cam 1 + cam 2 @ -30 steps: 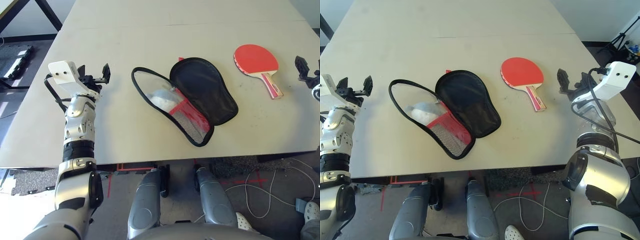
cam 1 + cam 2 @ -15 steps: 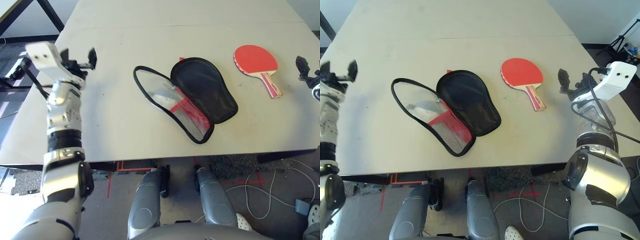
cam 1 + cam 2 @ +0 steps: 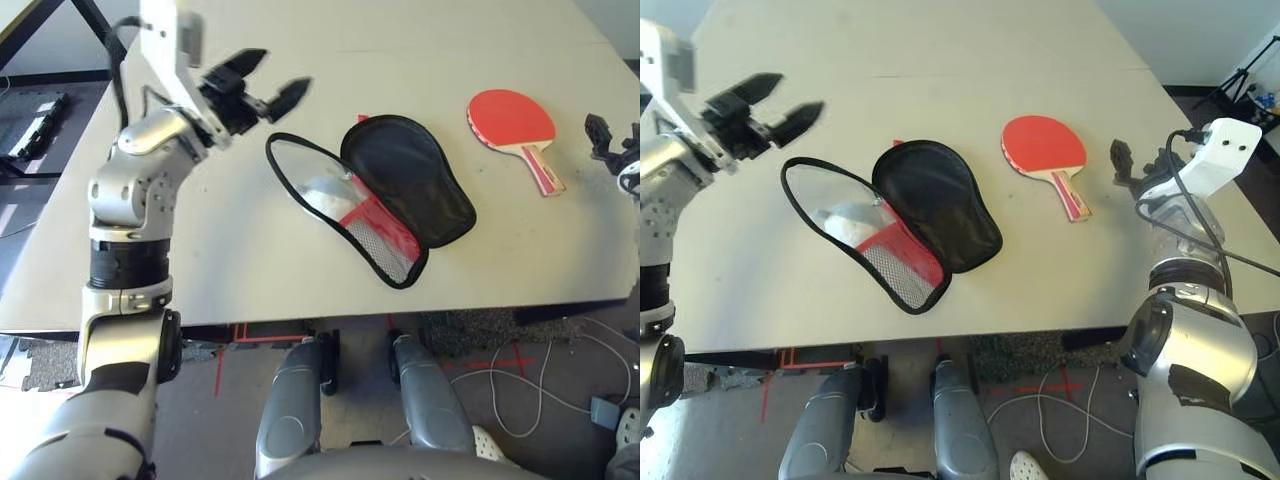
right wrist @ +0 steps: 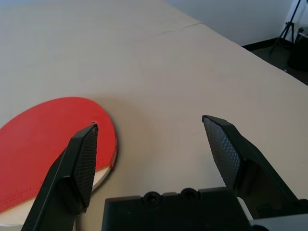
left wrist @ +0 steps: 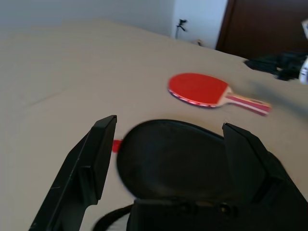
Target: Store the ping-pong paddle in its case and zip it.
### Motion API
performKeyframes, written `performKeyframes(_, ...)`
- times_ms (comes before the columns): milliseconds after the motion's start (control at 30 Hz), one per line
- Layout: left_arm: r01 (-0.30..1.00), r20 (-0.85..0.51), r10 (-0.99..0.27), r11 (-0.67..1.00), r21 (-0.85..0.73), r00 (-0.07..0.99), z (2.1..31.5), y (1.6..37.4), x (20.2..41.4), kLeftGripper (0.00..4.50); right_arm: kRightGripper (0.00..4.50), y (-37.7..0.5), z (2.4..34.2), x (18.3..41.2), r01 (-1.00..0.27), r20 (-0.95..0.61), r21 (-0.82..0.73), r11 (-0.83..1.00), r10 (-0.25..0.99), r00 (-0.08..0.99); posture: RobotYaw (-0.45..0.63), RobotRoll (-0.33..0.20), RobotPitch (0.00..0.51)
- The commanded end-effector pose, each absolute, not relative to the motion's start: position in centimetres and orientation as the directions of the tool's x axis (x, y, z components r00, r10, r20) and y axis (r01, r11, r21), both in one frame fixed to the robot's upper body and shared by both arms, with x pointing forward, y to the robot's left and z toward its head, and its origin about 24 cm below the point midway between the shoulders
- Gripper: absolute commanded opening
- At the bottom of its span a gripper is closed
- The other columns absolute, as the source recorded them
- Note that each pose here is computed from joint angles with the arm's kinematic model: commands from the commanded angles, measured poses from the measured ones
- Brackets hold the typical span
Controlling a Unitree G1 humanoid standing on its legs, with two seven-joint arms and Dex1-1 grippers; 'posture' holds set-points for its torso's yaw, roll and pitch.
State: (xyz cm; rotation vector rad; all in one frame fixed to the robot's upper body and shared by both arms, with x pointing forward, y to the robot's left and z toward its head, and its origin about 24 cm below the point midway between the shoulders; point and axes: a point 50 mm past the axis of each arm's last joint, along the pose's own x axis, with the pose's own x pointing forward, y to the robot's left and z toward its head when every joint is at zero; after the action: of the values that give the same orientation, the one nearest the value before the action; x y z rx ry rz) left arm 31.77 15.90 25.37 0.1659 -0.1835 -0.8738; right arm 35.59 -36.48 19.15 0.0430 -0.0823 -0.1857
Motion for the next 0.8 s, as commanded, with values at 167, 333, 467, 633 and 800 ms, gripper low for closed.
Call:
performKeyframes(167, 0.796, 0.042, -0.817, 0.571, 0.202, 0.576, 24.0, 14.5, 31.6, 4.5, 4.46, -35.2, 20.4, 36.6, 0.119, -0.026, -0.048, 0.992, -0.12, 0.992, -0.1, 0.0, 0.237)
performKeyframes(333, 0.805, 0.033, -0.826, 0.557, 0.203, 0.563, 23.3, 13.8, 31.7, 4.5, 4.46, -33.8, 21.6, 37.1, 0.031, -0.212, -0.07, 0.997, -0.045, 0.976, -0.12, 0.0, 0.23)
performKeyframes(467, 0.81, 0.027, -0.831, 0.548, 0.209, 0.555, 23.0, 13.4, 31.8, 4.5, 4.46, -32.7, 22.1, 37.1, -0.01, -0.384, -0.067, 0.998, -0.017, 0.923, -0.12, 0.0, 0.226)
performKeyframes(633, 0.809, 0.025, -0.832, 0.546, 0.218, 0.555, 22.8, 13.2, 31.9, 4.5, 4.46, -32.1, 22.3, 37.0, 0.031, -0.54, -0.101, 0.994, -0.081, 0.838, -0.12, 0.0, 0.226)
performKeyframes(800, 0.81, 0.018, -0.834, 0.541, 0.228, 0.552, 22.8, 12.9, 31.9, 4.5, 4.46, -31.1, 21.8, 37.3, -0.013, -0.608, -0.124, 0.992, -0.066, 0.791, -0.11, 0.0, 0.229)
